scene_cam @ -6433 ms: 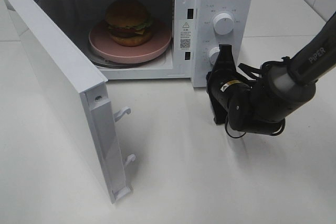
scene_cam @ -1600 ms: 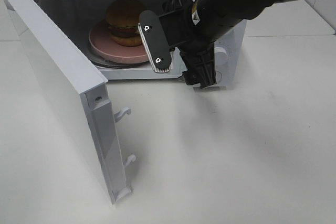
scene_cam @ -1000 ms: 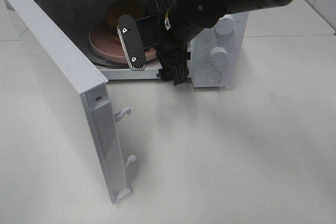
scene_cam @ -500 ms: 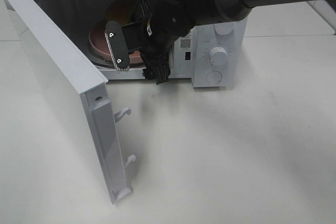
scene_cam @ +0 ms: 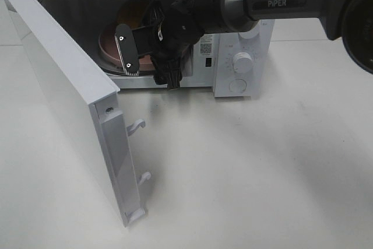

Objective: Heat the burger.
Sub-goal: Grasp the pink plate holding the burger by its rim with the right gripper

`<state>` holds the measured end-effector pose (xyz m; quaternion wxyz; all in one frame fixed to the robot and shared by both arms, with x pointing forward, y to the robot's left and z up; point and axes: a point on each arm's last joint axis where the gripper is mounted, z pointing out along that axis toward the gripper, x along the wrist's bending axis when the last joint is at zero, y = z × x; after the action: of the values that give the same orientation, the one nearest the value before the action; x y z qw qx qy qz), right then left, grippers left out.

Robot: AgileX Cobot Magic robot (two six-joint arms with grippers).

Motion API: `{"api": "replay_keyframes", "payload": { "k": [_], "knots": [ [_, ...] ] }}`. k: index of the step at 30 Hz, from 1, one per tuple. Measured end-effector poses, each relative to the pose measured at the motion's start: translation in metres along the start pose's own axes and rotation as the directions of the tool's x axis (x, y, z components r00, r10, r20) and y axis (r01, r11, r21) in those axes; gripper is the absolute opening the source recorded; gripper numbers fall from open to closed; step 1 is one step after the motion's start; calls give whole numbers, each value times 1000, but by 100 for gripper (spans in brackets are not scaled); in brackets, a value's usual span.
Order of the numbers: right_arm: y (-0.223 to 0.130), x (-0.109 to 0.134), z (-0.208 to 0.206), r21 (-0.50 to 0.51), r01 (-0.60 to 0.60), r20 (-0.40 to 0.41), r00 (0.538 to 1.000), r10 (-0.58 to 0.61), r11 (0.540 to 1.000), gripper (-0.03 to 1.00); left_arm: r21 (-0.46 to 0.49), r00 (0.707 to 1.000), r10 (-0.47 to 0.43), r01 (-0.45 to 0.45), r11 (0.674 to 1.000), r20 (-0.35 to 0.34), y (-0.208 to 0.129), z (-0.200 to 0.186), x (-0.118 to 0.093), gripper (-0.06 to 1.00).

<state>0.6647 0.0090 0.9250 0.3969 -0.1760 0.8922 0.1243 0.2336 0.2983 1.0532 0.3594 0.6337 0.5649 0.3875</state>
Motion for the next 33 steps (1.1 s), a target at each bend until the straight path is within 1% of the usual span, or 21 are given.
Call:
{"api": "replay_keyframes", "payload": {
  "k": [9, 11, 12, 14, 15, 16, 17, 18, 19, 20, 21, 22, 24, 25, 26, 27, 28, 29, 33],
  "knots": [
    [0, 7, 12, -7, -5, -2, 1000, 5, 1000, 84, 0, 1000, 1, -1, 1000, -2, 0, 0, 0, 99],
    [0, 11, 17, -8, -10, -9, 1000, 10, 1000, 83, 0, 1000, 1, -1, 1000, -3, 0, 0, 0, 99],
    [0, 14, 20, -9, -14, -16, 1000, 14, 1000, 81, 1, 1000, 3, -3, 1000, -5, 0, 0, 0, 99],
    [0, 15, 20, -11, -22, -18, 1000, 22, 1000, 79, 1, 1000, 4, -4, 1000, -8, 0, 0, 1, 99],
    [0, 16, 21, -13, -33, -22, 999, 33, 999, 75, 1, 1000, 4, -4, 1000, -7, 0, 0, 1, 99],
    [0, 17, 22, -10, -39, -30, 999, 39, 999, 68, 1, 1000, 4, -4, 1000, -7, 0, 0, 1, 99],
    [0, 17, 22, -10, -39, -30, 999, 39, 999, 68, 1, 1000, 4, -4, 1000, -7, 0, 0, 1, 99],
    [0, 18, 22, -7, -40, -36, 999, 40, 999, 65, 1, 1000, 4, -4, 1000, -7, 0, 0, 1, 99],
    [0, 18, 22, -7, -40, -36, 999, 40, 999, 65, 1, 1000, 4, -4, 1000, -7, 0, 0, 1, 99],
    [1, 19, 22, -3, -46, -48, 998, 45, 999, 55, 1, 1000, 4, -4, 1000, -7, 0, 0, 1, 99],
    [4, 22, 21, -1, -48, -63, 997, 48, 999, 49, 1, 1000, 4, -4, 1000, -7, 0, 0, 1, 99],
    [4, 22, 21, -1, -48, -63, 997, 48, 999, 49, 1, 1000, 4, -4, 1000, -7, 0, 0, 1, 99],
    [8, 22, 20, -3, -60, -75, 995, 60, 998, 28, 1, 1000, 4, -4, 1000, -7, 0, 0, 1, 99],
    [8, 22, 20, -3, -60, -75, 995, 60, 998, 28, 1, 1000, 4, -4, 1000, -7, 0, 0, 1, 99],
    [10, 22, 19, -7, -64, -74, 995, 63, 998, 22, 1, 1000, 4, -4, 1000, -7, 0, 0, 1, 99],
    [10, 22, 19, -7, -64, -74, 995, 63, 998, 22, 1, 1000, 4, -4, 1000, -7, 0, 0, 1, 99],
    [13, 22, 18, -13, -72, -76, 995, 70, 997, 12, 1, 1000, 4, -4, 1000, -7, 0, 0, 1, 99],
    [13, 22, 18, -14, -71, -76, 995, 70, 997, 11, 1, 1000, 4, -4, 1000, -7, 0, 0, 1, 99],
    [13, 22, 18, -14, -71, -76, 995, 70, 997, 11, 1, 1000, 4, -4, 1000, -7, 0, 0, 1, 99]
  ]
}}
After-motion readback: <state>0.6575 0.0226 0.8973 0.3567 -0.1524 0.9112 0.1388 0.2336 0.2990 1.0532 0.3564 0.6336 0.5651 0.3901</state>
